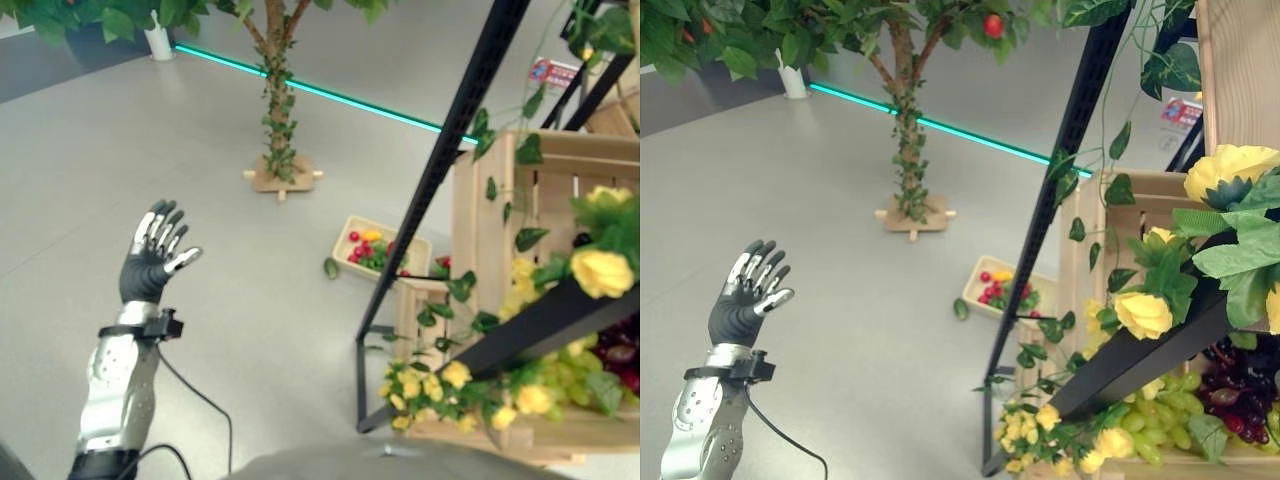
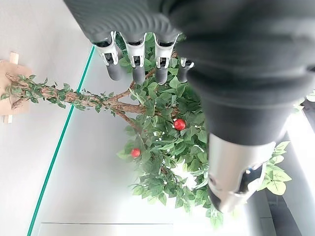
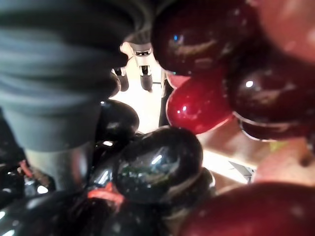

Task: Pick up the fruits from the basket on one side to the basket on the other side

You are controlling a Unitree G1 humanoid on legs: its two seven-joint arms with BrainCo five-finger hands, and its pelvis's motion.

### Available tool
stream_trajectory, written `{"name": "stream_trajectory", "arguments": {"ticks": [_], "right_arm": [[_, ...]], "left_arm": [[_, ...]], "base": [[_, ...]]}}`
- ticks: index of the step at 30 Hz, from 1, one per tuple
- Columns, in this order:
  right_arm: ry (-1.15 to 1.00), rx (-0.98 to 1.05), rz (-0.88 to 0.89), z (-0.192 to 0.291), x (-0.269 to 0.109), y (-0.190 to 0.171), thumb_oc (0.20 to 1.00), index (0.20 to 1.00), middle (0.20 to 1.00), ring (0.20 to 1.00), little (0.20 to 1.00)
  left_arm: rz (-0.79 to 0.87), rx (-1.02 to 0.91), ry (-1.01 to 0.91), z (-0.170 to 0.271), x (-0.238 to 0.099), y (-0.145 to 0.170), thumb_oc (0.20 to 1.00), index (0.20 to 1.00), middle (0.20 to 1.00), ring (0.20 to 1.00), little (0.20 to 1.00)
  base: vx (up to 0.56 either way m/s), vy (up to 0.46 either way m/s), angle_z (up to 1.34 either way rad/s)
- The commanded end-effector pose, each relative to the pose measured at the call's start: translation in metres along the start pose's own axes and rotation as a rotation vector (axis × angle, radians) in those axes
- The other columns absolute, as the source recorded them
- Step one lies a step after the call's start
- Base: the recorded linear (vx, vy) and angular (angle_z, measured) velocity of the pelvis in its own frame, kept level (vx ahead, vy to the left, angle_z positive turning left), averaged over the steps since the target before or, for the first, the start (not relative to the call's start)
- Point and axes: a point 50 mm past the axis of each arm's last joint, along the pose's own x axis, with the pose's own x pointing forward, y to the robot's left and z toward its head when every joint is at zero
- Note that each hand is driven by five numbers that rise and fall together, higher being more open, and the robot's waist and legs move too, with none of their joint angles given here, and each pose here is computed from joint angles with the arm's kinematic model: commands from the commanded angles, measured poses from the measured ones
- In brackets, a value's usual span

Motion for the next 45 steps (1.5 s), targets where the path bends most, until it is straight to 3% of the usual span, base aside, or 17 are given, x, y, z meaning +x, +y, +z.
{"name": "stream_trajectory", "arguments": {"ticks": [1, 8, 18, 36, 45], "right_arm": [[0.307, -0.211, 0.104, -0.056, -0.017, 0.001, 1.000, 1.000, 1.000, 1.000, 1.000], [0.349, -0.333, 0.250, -0.064, -0.022, 0.011, 1.000, 1.000, 1.000, 1.000, 1.000], [0.253, -0.571, 0.603, -0.048, -0.029, 0.042, 1.000, 1.000, 1.000, 1.000, 1.000], [0.026, -0.760, 0.840, 0.003, -0.044, 0.049, 1.000, 1.000, 1.000, 1.000, 1.000], [-0.197, -0.810, 0.726, 0.072, -0.053, 0.009, 1.000, 1.000, 1.000, 1.000, 1.000]], "left_arm": [[-0.042, 0.058, -0.074, 0.015, 0.008, 0.000, 1.000, 1.000, 1.000, 1.000, 1.000], [-0.062, 0.077, -0.066, 0.015, 0.008, -0.001, 1.000, 1.000, 1.000, 1.000, 1.000], [-0.092, 0.096, -0.044, 0.012, 0.005, -0.002, 1.000, 1.000, 1.000, 1.000, 1.000], [-0.110, 0.131, -0.025, 0.010, 0.000, -0.001, 1.000, 1.000, 1.000, 1.000, 1.000], [-0.104, 0.130, -0.014, 0.009, -0.006, 0.003, 1.000, 1.000, 1.000, 1.000, 1.000]], "base": [[0.01, 0.002, -0.03], [0.00, 0.000, 0.00], [0.00, 0.000, 0.00], [0.00, 0.001, -0.02], [0.00, 0.000, 0.00]]}}
